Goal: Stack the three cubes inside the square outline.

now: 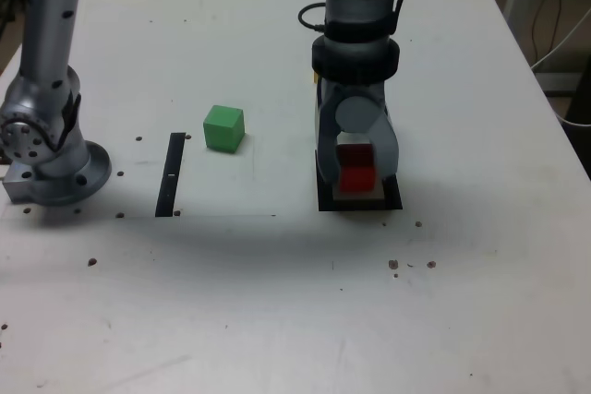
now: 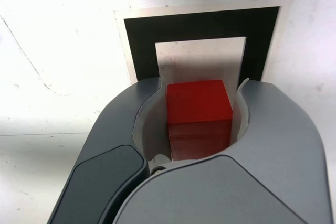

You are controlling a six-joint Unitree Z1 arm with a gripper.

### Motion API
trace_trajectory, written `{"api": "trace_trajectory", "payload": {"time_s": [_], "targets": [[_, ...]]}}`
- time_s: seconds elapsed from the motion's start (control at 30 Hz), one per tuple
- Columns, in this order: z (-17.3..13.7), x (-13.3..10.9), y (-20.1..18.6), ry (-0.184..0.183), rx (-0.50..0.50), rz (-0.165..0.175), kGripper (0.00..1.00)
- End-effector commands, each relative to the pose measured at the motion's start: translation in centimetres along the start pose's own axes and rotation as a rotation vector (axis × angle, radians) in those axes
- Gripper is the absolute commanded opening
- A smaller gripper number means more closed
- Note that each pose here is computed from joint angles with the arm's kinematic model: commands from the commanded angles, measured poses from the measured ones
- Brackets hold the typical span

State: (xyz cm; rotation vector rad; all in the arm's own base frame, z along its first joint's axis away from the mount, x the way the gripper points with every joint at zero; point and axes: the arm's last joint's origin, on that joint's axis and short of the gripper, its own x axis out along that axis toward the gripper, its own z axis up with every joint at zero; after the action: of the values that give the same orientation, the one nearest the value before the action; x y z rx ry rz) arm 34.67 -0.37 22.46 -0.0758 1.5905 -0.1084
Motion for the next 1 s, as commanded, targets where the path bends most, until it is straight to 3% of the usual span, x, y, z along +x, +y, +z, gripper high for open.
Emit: {"api": "trace_trajectory", "payload": {"time_s": [0.0, 0.13, 0.2, 0.4, 0.53, 0.8, 0.97], "targets": [[0.0, -0.1, -0.1, -0.005, 0.005, -0.003, 0.30], [-0.1, 0.0, 0.0, -0.004, 0.006, -0.002, 0.31], [-0.2, 0.1, 0.0, -0.003, 0.006, -0.001, 0.37], [-0.8, 0.2, 0.0, -0.002, 0.006, 0.006, 0.79], [-0.8, 0.4, 0.0, -0.004, 0.006, 0.012, 0.95], [-0.7, 0.3, 0.1, -0.017, 0.007, 0.024, 1.00], [-1.3, -0.9, -0.1, -0.028, 0.008, 0.036, 1.00]]}}
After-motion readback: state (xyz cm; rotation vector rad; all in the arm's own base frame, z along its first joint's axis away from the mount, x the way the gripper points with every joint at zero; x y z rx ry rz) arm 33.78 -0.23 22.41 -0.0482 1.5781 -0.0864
